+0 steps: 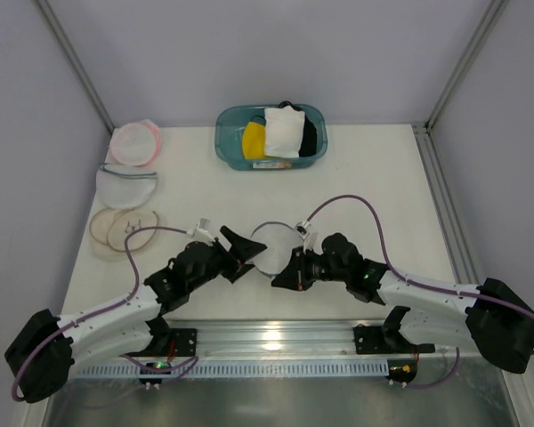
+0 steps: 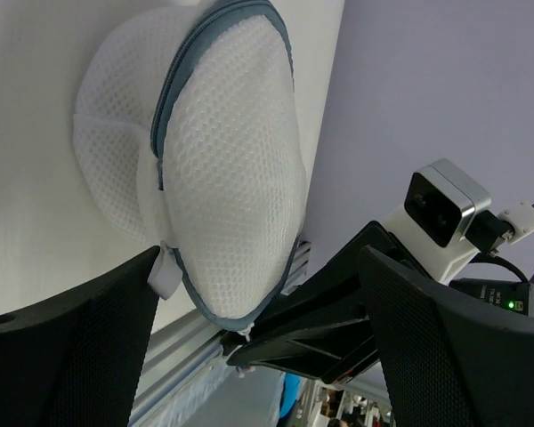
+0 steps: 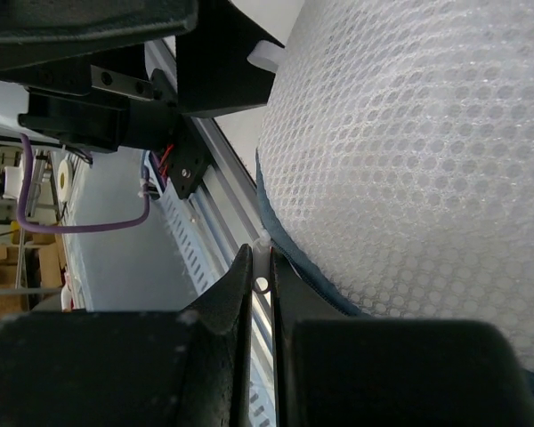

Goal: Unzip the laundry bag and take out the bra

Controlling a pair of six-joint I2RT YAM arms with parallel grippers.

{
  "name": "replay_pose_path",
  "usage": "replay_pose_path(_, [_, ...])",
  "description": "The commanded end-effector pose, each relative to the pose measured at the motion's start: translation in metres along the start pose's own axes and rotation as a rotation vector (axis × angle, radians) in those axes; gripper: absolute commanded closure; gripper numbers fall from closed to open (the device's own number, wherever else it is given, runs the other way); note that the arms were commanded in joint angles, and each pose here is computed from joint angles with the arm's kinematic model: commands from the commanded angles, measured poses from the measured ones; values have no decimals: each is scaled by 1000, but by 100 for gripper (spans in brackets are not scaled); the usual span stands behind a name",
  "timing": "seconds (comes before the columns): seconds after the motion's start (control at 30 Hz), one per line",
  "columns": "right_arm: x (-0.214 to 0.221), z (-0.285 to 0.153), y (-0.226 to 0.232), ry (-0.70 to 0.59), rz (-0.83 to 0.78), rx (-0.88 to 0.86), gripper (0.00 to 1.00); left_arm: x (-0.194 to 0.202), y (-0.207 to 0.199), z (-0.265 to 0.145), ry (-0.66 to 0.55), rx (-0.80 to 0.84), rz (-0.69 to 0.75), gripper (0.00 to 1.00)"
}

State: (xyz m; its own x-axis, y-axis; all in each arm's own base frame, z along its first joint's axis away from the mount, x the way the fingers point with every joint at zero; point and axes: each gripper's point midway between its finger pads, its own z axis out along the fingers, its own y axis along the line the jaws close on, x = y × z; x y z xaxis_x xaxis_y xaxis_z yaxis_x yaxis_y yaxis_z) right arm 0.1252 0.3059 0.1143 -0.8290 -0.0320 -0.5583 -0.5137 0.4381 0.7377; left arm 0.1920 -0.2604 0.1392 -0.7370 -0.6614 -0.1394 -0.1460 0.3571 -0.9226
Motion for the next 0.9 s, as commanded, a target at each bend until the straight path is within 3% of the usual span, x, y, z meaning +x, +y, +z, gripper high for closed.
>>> replay_pose_path(0.0, [-17, -1, 21, -67, -37, -74, 96, 2, -30, 5, 9, 89, -35, 11])
replay_pose_path(0.23, [-26, 2, 21, -101, -37, -72, 96, 8, -34, 8, 34, 115, -65, 18])
replay_pose_path(0.3, [-24, 4, 21, -94, -30, -73, 96, 6, -32, 7, 23, 114, -65, 29])
replay_pose_path(0.33, [-24, 4, 21, -90, -28, -77, 96, 5, -31, 7, 19, 112, -65, 36])
replay_pose_path(0.37, [-23, 5, 20, -86, -26, -73, 96, 5, -33, 7, 16, 124, -64, 53])
replay_pose_path(0.5, [-17, 5, 12, -62, -18, -36, 96, 3, -34, 8, 4, 116, -47, 93])
replay_pose_path(0.53, [-16, 5, 8, -62, -17, -13, 96, 1, -34, 8, -2, 113, -42, 98])
replay_pose_path(0.87, [-1, -21, -31, 27, -35, 262, 96, -27, -4, -2, -151, -63, 122, 100])
